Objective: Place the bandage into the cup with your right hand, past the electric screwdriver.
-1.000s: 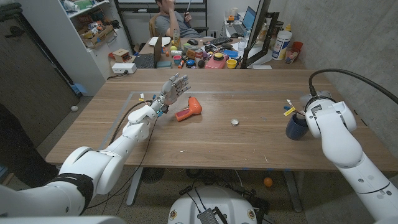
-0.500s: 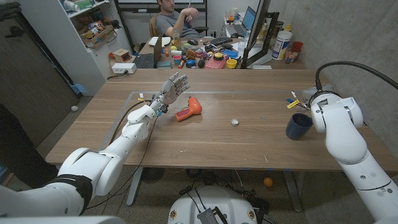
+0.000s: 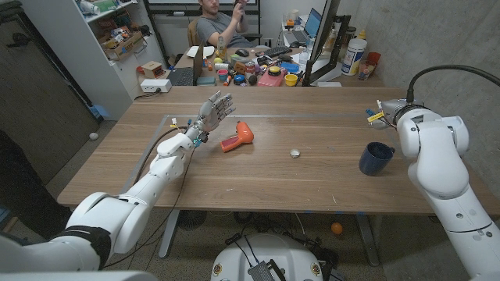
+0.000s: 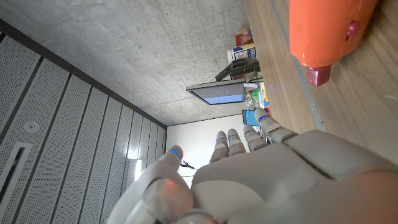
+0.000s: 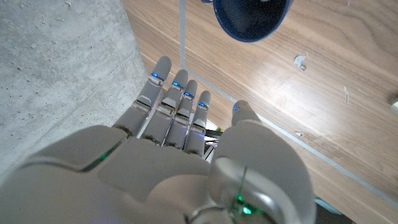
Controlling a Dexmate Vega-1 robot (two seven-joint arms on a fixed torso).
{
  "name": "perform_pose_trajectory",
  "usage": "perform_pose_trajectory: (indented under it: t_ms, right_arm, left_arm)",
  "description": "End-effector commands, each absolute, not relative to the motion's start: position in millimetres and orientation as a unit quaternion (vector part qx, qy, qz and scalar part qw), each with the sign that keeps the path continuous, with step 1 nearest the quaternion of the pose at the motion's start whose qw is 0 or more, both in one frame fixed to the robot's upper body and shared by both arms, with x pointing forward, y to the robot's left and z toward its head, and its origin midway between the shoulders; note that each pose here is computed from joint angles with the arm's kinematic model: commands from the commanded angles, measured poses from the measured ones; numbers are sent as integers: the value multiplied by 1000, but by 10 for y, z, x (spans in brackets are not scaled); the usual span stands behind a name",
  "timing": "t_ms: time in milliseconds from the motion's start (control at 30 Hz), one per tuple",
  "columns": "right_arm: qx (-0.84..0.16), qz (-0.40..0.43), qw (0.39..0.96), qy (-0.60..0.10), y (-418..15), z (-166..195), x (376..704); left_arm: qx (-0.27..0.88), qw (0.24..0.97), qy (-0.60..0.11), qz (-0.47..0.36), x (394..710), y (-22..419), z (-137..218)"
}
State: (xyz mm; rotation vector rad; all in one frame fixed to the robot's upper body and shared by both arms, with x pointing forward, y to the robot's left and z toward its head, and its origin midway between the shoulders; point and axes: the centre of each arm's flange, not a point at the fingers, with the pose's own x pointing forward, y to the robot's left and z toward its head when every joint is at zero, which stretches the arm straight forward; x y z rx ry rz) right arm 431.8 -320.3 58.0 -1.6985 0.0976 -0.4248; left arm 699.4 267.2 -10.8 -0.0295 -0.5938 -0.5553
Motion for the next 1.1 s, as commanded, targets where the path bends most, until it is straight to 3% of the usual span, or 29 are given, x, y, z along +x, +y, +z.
perform_pose_trajectory:
  t_ms: [33, 667, 1100]
  right_arm:
    - [-692, -191, 696, -9, -3244, 716, 4245]
    - [-574, -213, 783, -113, -3359, 844, 4034]
    - [-517, -238, 804, -171, -3277, 726, 3859]
  left_arm:
    - [-11, 919, -294, -262, 6899, 2796, -103]
    - [-7, 917, -303, -258, 6693, 3081, -141]
    - [12, 913, -317, -256, 6414, 3378, -182]
